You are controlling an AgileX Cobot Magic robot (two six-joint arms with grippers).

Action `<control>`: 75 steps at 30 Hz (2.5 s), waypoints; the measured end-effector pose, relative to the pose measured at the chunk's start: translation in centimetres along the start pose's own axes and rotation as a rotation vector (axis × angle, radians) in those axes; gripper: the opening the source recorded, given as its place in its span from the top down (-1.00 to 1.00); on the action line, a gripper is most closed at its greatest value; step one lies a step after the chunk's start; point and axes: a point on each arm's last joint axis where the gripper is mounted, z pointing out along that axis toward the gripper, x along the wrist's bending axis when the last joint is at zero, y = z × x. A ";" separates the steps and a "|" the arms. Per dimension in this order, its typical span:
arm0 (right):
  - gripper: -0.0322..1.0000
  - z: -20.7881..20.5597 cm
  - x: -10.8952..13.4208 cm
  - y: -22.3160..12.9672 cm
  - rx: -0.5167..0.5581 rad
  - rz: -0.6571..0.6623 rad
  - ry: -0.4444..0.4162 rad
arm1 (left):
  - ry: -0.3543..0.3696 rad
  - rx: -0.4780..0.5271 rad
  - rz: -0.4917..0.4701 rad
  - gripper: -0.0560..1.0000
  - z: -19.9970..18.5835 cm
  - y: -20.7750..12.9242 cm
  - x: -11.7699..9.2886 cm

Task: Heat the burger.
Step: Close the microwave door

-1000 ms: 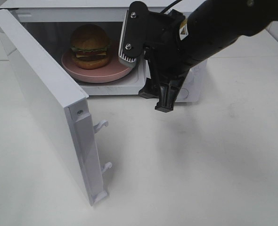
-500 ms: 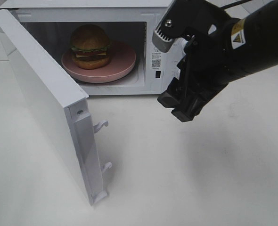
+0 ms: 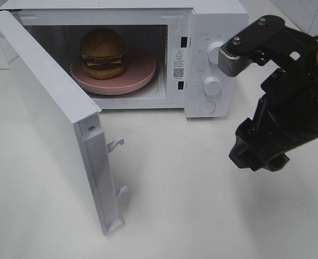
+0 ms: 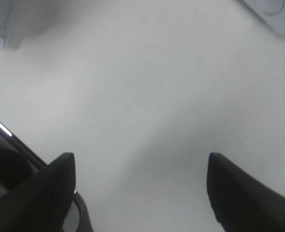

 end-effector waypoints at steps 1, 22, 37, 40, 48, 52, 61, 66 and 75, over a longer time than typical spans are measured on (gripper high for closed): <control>-0.49 -0.1 0.0 -0.2 0.019 0.010 -0.001 | 0.000 0.000 0.000 -0.98 0.0 0.0 0.0; -0.49 -3.0 -1.5 -7.2 0.076 0.205 -0.022 | 0.000 0.000 0.000 -0.98 0.0 0.0 0.0; -0.49 -4.6 -2.7 -14.5 -0.090 0.486 -0.142 | 0.000 0.000 0.000 -0.98 0.0 0.0 0.0; -0.49 -5.1 -2.4 -15.7 -0.153 0.522 -0.168 | 0.000 0.000 0.000 -0.98 0.0 0.0 0.0; -0.49 -7.2 -1.3 -18.2 -0.375 0.611 -0.276 | 0.000 0.000 0.000 -0.98 0.0 0.0 0.0; -0.49 -8.1 -0.3 -19.5 -0.492 0.617 -0.311 | 0.000 0.000 0.000 -0.98 0.0 0.0 0.0; -0.49 -8.9 1.1 -21.2 -0.645 0.597 -0.346 | 0.000 0.000 0.000 -0.98 0.0 0.0 0.0; -0.49 -8.9 1.1 -21.2 -0.645 0.597 -0.346 | 0.000 0.000 0.000 -0.98 0.0 0.0 0.0; -0.49 -8.9 1.1 -21.2 -0.645 0.597 -0.346 | 0.000 0.000 0.000 -0.98 0.0 0.0 0.0</control>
